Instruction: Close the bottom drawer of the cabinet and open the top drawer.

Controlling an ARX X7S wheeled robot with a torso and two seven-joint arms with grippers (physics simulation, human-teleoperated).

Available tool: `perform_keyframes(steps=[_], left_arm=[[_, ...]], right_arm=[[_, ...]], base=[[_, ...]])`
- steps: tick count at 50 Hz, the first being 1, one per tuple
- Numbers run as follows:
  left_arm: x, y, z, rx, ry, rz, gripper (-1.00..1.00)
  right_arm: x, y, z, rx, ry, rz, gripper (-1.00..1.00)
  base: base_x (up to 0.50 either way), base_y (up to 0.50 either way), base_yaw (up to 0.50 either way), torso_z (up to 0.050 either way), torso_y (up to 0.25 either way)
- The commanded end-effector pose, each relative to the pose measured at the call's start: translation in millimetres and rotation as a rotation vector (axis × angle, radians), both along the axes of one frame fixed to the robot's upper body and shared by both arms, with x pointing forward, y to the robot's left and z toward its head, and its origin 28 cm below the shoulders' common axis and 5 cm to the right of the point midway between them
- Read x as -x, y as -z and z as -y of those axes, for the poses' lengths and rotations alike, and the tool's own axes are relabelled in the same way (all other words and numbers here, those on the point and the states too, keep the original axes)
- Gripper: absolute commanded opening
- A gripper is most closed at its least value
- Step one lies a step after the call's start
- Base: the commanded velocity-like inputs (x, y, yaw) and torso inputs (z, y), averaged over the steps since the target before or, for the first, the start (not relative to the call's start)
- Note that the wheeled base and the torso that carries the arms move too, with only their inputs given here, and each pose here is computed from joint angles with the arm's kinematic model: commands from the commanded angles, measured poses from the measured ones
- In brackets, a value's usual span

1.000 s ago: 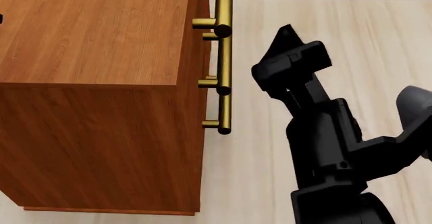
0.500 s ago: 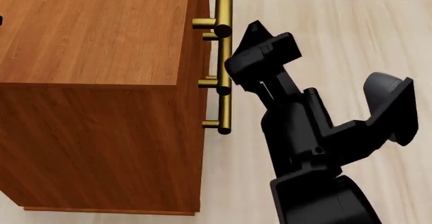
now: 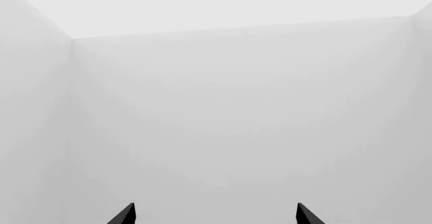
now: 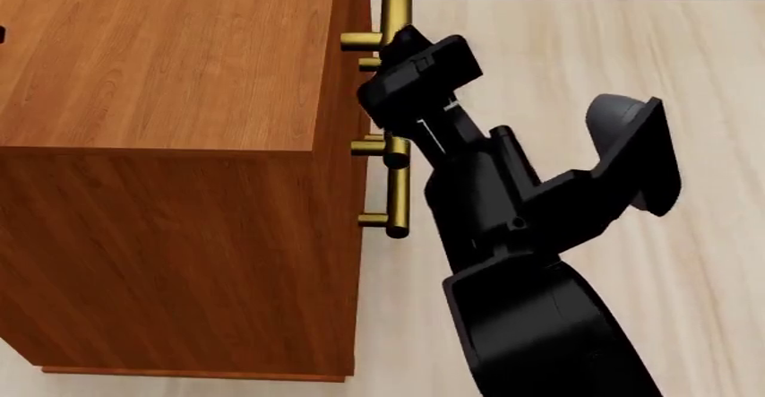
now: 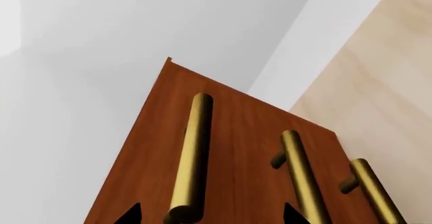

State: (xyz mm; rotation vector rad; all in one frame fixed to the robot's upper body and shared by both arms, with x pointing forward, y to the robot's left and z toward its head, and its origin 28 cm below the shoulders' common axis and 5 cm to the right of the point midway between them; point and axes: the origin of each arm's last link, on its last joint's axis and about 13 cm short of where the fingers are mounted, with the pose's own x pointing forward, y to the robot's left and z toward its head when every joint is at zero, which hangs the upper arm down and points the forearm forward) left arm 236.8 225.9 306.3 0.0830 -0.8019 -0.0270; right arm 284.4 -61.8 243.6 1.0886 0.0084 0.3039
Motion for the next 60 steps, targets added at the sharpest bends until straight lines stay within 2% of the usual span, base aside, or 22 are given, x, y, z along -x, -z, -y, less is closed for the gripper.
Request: perform_keyframes(steps=[1,32,47,48,60], left_arm=[[-1,0,0.5,-0.002,0.001,0.000,1.00],[-1,1,-2.0,0.002,-0.005,0.000,1.00],[-1,0,-2.0,-0.002,-0.007,0.001,1.00],[-1,0,-2.0,-0.002,-0.007,0.000,1.00],[0,0,-1.2,-0.002,-0.006,-0.001,1.00]], right_arm=[[-10,-1,-5.9,0.007,-0.029,-0.007,1.00],[-25,-6,-26.6,0.030,-0.122,-0.001,1.00],[-23,-7,-30.9,0.025,-0.142,-0.001,1.00],[-23,-7,-30.6,0.028,-0.135,-0.003,-1.00],[-20,-7,-29.4,0.011,-0.135,-0.014,-1.00]], base=[[0.00,0.00,0.00,0.000,0.000],[0.00,0.00,0.00,0.000,0.000],[0.00,0.00,0.01,0.000,0.000],[0.00,0.00,0.01,0.000,0.000],[0.00,0.00,0.00,0.000,0.000]])
